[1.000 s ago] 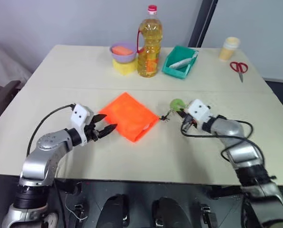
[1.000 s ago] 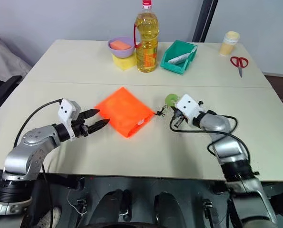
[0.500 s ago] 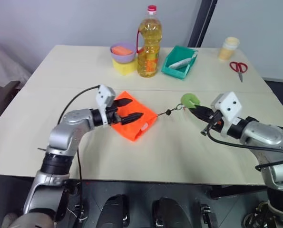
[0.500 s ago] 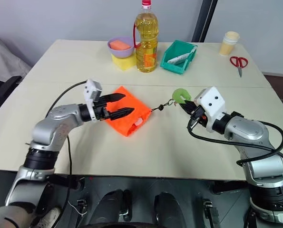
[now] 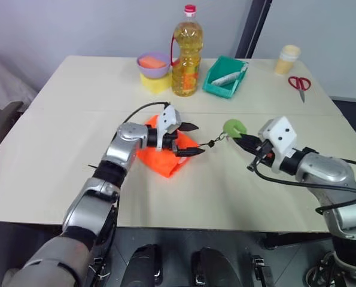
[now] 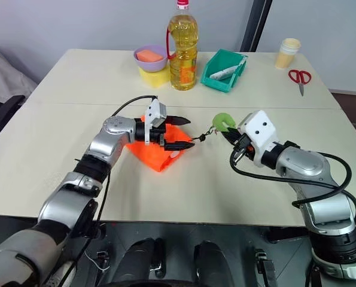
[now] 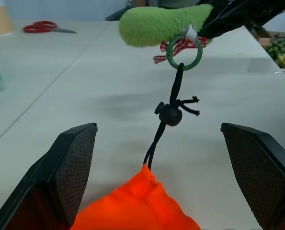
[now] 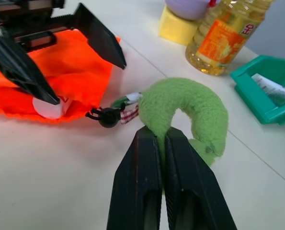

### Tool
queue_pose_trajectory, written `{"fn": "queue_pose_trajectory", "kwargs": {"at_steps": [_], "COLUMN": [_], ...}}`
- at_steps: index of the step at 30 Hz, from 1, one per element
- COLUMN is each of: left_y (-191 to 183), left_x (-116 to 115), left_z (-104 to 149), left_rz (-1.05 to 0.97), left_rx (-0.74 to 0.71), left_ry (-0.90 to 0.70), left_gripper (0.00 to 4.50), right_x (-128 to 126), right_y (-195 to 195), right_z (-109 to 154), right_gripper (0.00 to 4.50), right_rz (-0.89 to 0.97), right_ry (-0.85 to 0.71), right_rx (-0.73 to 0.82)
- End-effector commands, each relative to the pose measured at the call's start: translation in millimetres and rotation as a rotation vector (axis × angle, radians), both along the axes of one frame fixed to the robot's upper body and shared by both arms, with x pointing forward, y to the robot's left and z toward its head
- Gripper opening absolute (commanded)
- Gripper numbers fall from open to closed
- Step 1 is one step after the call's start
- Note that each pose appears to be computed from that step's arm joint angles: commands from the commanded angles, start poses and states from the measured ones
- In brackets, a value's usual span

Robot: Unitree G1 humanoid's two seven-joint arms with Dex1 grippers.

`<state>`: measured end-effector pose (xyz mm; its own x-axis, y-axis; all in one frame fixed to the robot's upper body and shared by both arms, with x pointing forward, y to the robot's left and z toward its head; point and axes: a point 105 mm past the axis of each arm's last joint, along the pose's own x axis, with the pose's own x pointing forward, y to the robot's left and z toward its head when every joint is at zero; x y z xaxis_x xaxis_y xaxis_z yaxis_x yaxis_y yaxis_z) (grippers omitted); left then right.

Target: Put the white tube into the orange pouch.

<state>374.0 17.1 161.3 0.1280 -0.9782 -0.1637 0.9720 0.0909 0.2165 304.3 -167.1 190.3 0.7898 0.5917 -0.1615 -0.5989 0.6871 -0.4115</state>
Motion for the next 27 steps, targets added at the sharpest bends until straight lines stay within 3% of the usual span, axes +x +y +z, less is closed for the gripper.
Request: {"fn": "queue_pose_trajectory", "kwargs": {"at_steps": [1, 13, 27], "left_y": [-5.1, -20.7, -29.7], "left_x": [1.1, 2.4, 5.9], "left_z": [7.9, 7.7, 8.4], "left_rz": [-0.049, -0.109, -0.094], "left_rx": [0.022, 0.08, 0.071], "left_ry": [-0.048, -0.125, -0.097], "left_gripper": [4.43, 4.43, 4.43], "right_x": [-1.6, -1.8, 8.2], "right_y": [3.5, 1.3, -15.0], "right_z": [9.1, 6.7, 5.3], "right_gripper": [0.0, 0.0, 0.0], "right_rz": [0.022, 0.013, -0.056], "right_ry": [-0.051, -0.055, -0.079], "right_rx": [-0.026, -0.039, -0.046]}}
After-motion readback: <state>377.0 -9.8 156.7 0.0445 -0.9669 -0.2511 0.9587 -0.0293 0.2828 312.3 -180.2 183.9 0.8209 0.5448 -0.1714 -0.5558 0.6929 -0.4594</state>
